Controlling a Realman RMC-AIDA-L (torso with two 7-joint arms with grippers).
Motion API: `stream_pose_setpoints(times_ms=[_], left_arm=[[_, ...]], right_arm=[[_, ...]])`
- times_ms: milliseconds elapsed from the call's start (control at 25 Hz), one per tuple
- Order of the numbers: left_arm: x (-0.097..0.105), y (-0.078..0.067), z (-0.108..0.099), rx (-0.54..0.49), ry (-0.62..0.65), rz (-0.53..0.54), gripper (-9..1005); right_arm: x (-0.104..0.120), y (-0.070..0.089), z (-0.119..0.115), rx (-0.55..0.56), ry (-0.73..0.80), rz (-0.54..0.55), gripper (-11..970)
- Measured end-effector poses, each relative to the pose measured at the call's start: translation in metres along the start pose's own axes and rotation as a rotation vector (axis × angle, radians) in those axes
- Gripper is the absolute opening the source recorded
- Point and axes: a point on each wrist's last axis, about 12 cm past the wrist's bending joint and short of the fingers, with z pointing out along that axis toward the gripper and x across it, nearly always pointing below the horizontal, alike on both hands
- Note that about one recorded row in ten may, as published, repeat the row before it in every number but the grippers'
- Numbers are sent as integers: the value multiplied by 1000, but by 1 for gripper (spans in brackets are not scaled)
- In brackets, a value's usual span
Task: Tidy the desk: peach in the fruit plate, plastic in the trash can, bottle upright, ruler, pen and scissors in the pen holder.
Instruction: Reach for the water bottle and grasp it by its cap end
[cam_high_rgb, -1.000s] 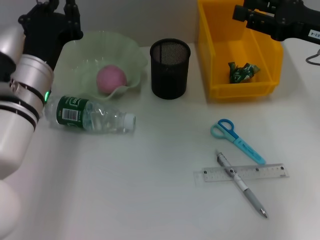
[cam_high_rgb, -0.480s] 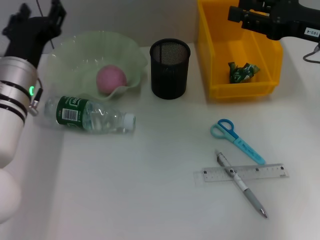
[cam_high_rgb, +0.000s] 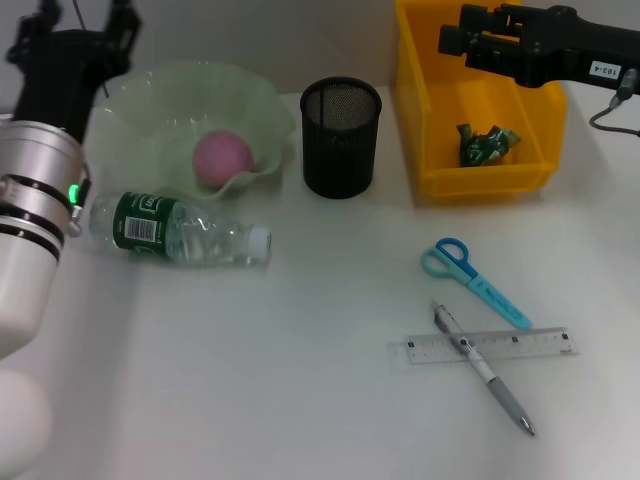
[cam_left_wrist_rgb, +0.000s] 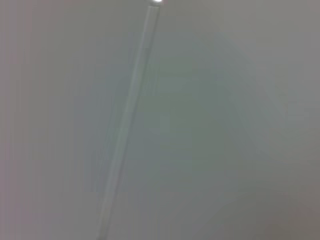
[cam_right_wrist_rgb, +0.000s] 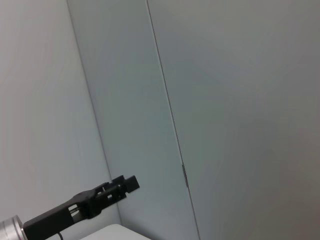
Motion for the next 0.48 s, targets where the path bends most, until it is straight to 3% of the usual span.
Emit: stream_pose_setpoints(times_ms=[240, 480], left_arm=[[-15, -5, -2, 127, 91, 69, 760], [-44, -13, -8, 266, 197, 183, 756]], right_arm=[[1, -2, 0, 14, 10, 0, 512], [-3, -4, -8, 0, 24, -2, 512]])
